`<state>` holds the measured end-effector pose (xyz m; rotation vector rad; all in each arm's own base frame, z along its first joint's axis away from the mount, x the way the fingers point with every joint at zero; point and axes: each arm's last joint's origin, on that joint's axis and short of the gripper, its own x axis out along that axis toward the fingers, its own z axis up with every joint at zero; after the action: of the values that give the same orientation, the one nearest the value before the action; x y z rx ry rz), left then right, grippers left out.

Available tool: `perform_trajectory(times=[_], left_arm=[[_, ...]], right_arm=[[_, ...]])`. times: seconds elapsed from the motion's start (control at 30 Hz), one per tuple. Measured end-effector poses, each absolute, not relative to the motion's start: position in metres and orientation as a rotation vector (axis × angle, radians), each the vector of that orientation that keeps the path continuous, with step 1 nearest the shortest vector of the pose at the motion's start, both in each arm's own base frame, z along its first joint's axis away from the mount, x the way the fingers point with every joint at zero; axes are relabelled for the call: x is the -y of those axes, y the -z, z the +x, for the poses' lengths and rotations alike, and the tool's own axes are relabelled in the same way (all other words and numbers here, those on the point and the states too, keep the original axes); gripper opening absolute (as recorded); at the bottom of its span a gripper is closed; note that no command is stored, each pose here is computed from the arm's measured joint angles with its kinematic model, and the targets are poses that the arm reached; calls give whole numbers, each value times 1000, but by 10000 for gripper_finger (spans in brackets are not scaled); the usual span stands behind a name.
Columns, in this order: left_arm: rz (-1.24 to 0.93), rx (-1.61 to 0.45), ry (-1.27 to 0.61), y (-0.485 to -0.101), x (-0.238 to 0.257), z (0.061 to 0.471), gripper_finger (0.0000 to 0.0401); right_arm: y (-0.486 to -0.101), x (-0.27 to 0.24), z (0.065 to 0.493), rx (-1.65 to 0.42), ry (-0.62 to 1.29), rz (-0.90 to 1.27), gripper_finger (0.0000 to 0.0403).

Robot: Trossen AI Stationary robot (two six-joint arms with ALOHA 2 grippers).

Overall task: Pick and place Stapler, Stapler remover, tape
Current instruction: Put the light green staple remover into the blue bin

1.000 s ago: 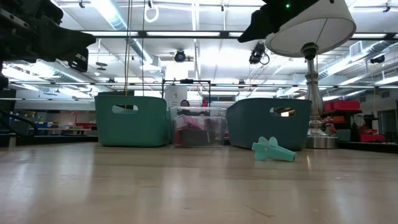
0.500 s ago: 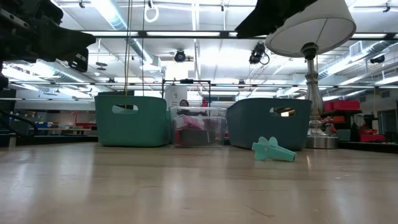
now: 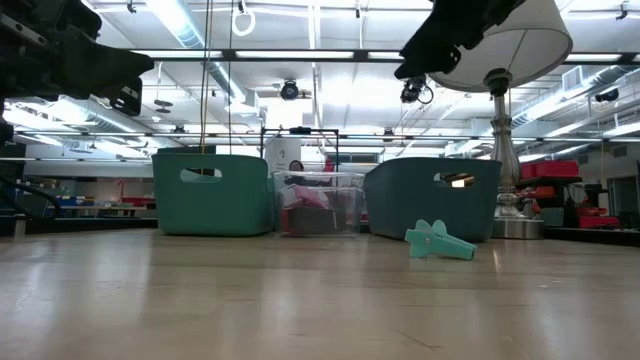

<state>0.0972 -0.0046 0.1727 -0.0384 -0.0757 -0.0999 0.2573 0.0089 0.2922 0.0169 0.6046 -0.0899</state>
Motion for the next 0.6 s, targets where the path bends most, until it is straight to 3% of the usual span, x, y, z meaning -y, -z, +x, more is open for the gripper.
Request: perform_trajectory(times=[0.6], left_arm=[[-38, 76, 99, -173, 5, 97, 3]], right_arm=[[-254, -27, 278, -779, 73, 81, 351]])
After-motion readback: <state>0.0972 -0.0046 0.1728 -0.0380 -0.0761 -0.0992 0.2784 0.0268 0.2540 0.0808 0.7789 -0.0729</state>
